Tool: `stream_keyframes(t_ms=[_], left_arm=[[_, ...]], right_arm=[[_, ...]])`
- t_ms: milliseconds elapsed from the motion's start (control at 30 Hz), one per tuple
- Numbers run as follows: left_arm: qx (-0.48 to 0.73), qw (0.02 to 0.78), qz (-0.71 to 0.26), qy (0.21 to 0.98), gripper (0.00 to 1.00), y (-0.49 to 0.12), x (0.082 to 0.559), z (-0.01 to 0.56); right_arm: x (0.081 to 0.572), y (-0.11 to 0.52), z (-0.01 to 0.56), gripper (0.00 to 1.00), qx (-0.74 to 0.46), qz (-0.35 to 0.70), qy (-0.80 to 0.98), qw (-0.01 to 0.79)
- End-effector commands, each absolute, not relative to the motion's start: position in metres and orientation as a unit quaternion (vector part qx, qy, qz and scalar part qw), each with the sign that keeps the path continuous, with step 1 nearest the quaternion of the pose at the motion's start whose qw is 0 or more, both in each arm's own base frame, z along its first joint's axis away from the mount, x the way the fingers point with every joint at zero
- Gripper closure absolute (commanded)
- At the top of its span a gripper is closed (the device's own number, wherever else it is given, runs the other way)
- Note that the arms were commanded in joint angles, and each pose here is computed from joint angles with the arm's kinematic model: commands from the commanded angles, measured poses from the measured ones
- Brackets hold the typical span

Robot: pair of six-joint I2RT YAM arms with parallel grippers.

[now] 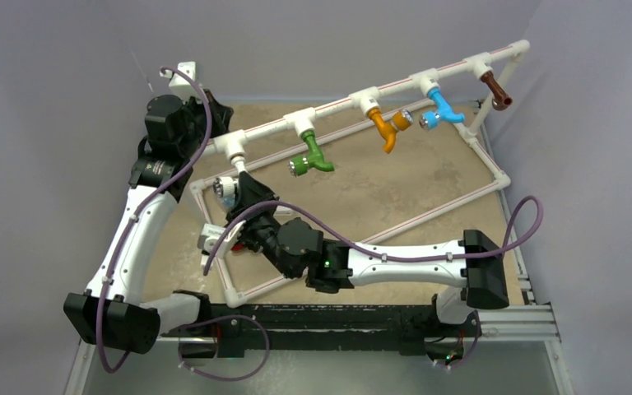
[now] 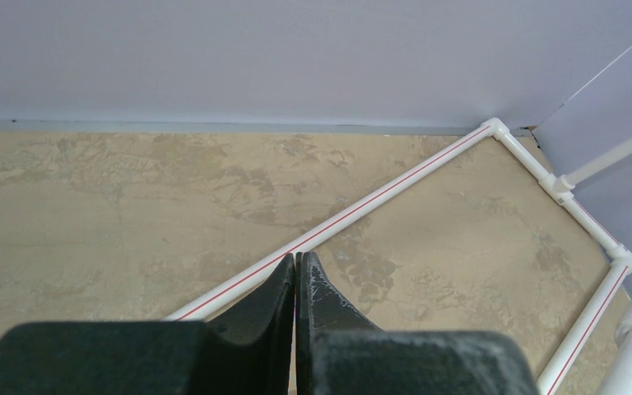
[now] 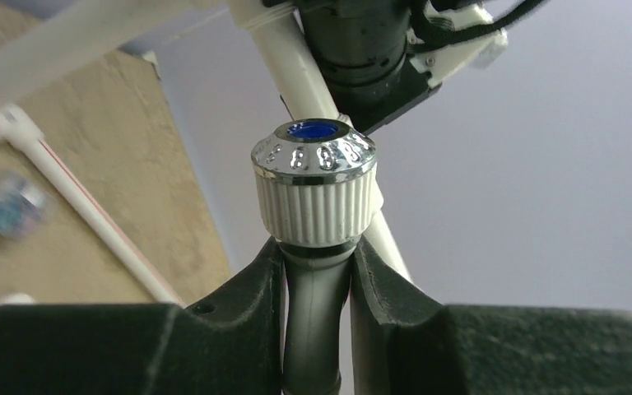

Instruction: Install the water faucets

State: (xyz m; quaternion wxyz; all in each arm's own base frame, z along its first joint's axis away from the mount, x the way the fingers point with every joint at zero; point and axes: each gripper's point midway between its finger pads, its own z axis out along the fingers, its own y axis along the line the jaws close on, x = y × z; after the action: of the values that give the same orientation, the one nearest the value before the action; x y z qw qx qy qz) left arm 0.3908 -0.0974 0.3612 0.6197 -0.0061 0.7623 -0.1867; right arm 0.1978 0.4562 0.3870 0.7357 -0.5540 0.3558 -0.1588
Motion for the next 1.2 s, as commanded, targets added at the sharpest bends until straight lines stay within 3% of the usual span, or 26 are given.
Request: stream_keyframes(t_ms=[0, 200, 400, 567, 800, 967, 1067, 1167], left_arm=[[-0.016, 0.523, -0.182, 0.833, 1.00, -0.098, 0.379, 0.290], [-0.016, 0.523, -0.184, 0.832, 1.00, -0.098, 0.379, 0.291], [-0.016, 0.521, -0.187, 0.832, 1.00, -0.099, 0.379, 0.290], [-0.017, 0.520, -0.186, 0.834, 1.00, -0.099, 0.379, 0.288], [-0.017, 0.520, -0.187, 0.834, 1.00, -0.099, 0.379, 0.288], [-0.016, 0.520, -0.188, 0.833, 1.00, -0.100, 0.379, 0.289], [-0.017, 0.521, -0.187, 0.833, 1.00, -0.099, 0.379, 0.289], [-0.015, 0.521, -0.189, 0.832, 1.00, -0.100, 0.378, 0.290]], right_arm=[[0.198, 0.454, 0.396, 1.00, -0.428, -0.009, 0.453, 0.782], [0.187, 0.454, 0.384, 1.00, -0.232, 0.241, 0.548, 0.767], [0.173, 0.442, 0.399, 1.00, 0.028, 0.524, 0.550, 0.650], [0.176, 0.436, 0.410, 1.00, 0.155, 0.649, 0.509, 0.544], [0.173, 0.454, 0.425, 0.99, 0.228, 0.771, 0.469, 0.366], [0.158, 0.460, 0.439, 0.69, 0.207, 0.809, 0.448, 0.318], [0.158, 0.456, 0.436, 0.42, 0.191, 0.793, 0.465, 0.344], [0.156, 0.453, 0.422, 0.28, 0.157, 0.762, 0.500, 0.380]])
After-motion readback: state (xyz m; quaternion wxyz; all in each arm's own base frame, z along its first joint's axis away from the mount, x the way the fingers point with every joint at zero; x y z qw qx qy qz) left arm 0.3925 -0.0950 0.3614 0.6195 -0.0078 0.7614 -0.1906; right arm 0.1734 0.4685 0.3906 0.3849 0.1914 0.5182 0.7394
